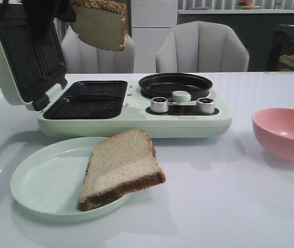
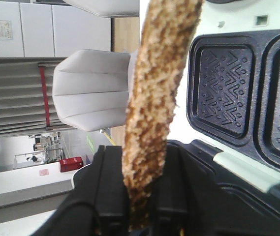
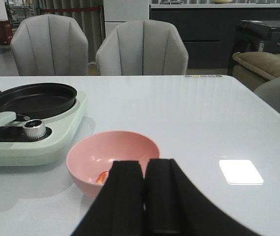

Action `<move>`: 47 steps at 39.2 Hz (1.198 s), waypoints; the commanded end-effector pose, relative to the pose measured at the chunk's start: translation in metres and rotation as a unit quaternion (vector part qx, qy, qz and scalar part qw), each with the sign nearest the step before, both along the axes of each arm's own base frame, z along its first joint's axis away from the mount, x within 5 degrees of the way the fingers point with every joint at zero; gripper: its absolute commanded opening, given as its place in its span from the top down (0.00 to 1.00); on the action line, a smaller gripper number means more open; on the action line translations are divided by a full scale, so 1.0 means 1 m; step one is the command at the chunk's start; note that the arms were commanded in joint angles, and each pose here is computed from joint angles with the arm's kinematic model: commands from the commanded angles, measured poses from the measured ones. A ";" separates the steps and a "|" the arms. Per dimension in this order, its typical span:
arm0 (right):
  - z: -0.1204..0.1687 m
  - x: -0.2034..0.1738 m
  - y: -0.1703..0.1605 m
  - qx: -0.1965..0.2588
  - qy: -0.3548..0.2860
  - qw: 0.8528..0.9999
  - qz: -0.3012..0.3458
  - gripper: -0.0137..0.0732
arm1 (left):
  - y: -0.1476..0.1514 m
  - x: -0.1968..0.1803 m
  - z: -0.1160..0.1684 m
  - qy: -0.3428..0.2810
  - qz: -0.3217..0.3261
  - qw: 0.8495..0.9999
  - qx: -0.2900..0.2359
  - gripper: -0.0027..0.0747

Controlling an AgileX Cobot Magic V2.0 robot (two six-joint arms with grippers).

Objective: Make breakfast with bread and shrimp
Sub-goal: 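Lift the bread slice with the left gripper toward the sandwich maker, then lower the bread onto the black plate and open the left gripper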

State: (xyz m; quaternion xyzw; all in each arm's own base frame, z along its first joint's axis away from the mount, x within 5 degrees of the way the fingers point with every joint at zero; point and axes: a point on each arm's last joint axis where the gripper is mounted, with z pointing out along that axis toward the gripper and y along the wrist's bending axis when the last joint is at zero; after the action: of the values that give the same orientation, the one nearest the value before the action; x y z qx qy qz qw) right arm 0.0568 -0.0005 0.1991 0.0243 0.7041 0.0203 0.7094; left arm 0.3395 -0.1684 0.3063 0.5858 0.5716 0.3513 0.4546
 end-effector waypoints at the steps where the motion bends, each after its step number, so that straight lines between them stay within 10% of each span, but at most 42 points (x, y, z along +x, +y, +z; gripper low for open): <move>1: 0.014 -0.003 0.000 -0.010 -0.058 0.998 0.000 0.68 | 0.002 0.015 0.021 -0.035 0.009 0.999 -0.011 0.79; 47: 0.014 -0.003 0.000 -0.010 -0.058 0.998 0.000 0.68 | 0.013 0.109 -0.052 0.017 0.072 0.996 -0.039 0.79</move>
State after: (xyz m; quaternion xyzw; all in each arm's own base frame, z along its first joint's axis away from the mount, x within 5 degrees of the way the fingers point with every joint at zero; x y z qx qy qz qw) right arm 0.0568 -0.0005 0.1991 0.0243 0.7041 0.0203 0.7094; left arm 0.4476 -0.1615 0.2202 0.5603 0.6393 0.3293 0.4109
